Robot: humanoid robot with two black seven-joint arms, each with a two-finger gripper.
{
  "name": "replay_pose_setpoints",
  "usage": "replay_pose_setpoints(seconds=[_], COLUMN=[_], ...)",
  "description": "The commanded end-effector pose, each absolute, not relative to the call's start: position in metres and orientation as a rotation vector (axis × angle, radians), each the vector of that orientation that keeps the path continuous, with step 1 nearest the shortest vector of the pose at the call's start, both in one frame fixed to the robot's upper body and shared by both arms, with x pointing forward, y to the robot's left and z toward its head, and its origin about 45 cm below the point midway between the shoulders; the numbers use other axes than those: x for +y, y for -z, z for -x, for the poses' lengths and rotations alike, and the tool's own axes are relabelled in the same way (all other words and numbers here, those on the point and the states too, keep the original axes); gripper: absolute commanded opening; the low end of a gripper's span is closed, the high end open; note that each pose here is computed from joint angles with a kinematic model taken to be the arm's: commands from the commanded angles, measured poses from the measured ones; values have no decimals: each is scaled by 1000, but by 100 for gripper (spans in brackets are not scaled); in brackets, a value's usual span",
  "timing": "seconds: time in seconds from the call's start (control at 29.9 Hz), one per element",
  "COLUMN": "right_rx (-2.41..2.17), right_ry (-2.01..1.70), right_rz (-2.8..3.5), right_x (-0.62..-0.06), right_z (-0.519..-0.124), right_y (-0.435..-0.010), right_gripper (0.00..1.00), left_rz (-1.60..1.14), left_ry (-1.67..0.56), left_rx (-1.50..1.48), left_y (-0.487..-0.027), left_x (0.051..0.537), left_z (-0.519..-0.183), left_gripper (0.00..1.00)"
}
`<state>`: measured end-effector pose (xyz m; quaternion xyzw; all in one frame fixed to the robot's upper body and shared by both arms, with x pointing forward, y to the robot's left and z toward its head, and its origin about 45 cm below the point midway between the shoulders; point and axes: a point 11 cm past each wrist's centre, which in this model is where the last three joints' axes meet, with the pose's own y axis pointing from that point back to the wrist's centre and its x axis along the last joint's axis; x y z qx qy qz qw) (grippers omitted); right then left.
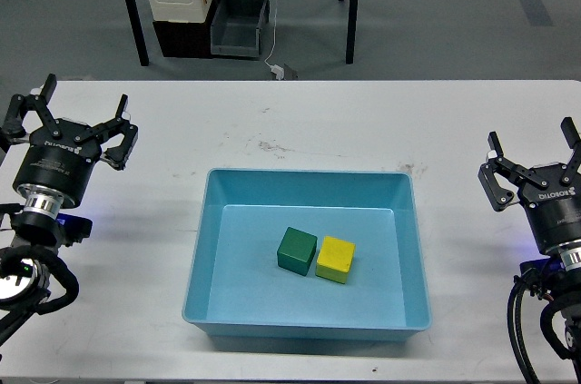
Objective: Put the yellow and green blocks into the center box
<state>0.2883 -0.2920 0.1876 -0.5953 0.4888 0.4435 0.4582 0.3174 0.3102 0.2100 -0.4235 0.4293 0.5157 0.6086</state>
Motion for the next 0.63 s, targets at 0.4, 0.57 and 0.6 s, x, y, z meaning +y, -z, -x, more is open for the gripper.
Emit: replay_pose_setpoints(seconds=[0.4,0.57,0.6], right_rx=[1227,1221,1223], right_ry=[-1155,-1149,-1149], right_rz=[1380,1385,1383], right_x=[-300,-300,-301], right_z=[-263,-263,-263], right_y=[-165,-165,-165], right_gripper=[100,100,100], left_rz=[1079,1087,1089], left_ry=[-1162,-1158,-1160], left_rx=[1207,1218,1219], left_y=[-169,-168,-168], left_x=[275,271,271], left_z=[-279,-279,-279], left_gripper=[100,100,100])
